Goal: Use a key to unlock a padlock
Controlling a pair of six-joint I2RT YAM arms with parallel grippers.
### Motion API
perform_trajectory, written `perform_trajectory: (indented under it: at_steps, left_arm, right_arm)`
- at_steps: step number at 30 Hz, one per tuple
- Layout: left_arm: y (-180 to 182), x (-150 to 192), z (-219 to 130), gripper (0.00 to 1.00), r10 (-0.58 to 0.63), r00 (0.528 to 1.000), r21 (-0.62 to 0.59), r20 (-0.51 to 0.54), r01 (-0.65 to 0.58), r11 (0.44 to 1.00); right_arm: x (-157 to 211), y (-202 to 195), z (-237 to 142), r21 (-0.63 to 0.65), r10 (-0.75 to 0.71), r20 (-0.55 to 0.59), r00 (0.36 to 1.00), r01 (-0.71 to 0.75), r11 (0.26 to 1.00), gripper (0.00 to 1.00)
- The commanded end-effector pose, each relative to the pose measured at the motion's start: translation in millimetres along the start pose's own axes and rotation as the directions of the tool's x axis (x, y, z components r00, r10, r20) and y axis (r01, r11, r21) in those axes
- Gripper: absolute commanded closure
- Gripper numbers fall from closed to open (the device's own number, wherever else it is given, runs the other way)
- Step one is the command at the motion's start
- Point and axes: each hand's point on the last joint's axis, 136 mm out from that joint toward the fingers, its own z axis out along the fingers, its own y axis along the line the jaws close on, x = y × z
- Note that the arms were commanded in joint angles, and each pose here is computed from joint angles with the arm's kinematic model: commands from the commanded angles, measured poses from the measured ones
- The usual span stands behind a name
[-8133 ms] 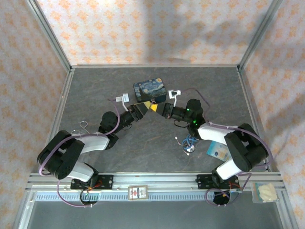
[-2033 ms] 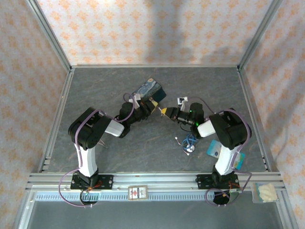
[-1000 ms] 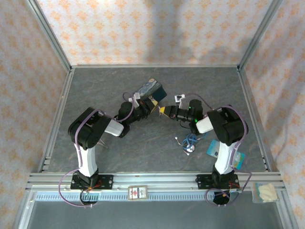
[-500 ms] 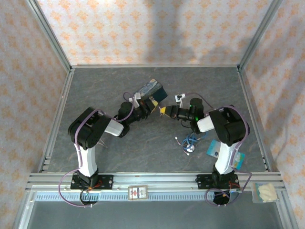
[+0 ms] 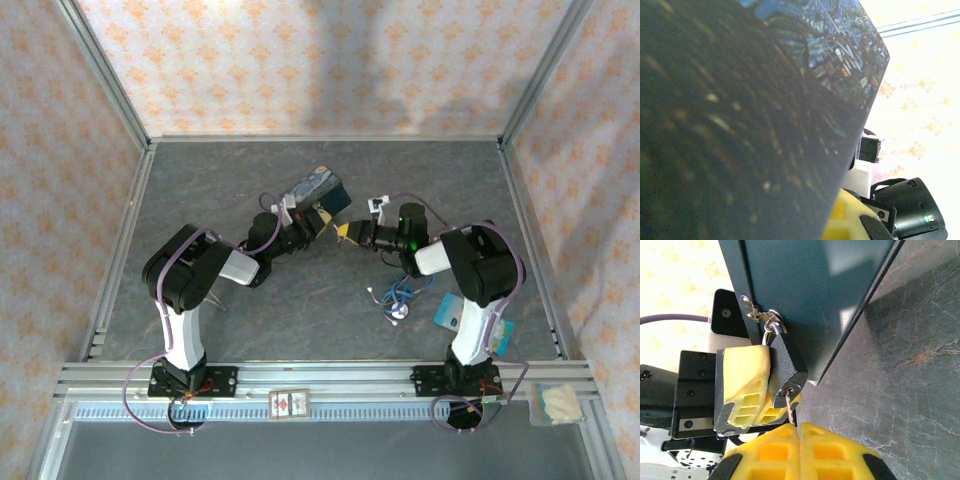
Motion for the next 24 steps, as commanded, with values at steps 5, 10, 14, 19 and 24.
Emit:
perform_trajectory:
  at_steps: [5, 10, 14, 19, 24]
  left_arm:
    - [-47, 28, 2, 1.0, 0.08, 0.987, 0.155, -0.139, -0.058, 0.986]
    - [-51, 29, 2, 1.0, 0.087, 0.986, 0.17, -0.142, -0.062, 0.983]
    - [-57, 34, 0, 1.0, 0.097, 0.982, 0.208, -0.164, -0.062, 0.976]
    - [-62, 42, -1, 1.0, 0.108, 0.976, 0.235, -0.187, -0.062, 0.97]
    - [-66, 44, 0, 1.0, 0.098, 0.979, 0.251, -0.18, -0.05, 0.967]
  right_arm:
    - [-43, 15, -6, -0.025, 0.017, 0.163, 0.987, -0.013, 1.0, 1.0]
    - [-41, 13, -7, -0.047, 0.042, 0.172, 0.984, -0.034, 0.998, 1.0]
    - [-43, 10, -2, -0.062, 0.07, 0.159, 0.985, -0.061, 0.996, 1.0]
    - [-50, 5, 1, -0.055, 0.103, 0.168, 0.98, -0.095, 0.994, 1.0]
    - [-54, 8, 1, -0.071, 0.118, 0.199, 0.973, -0.106, 0.992, 1.0]
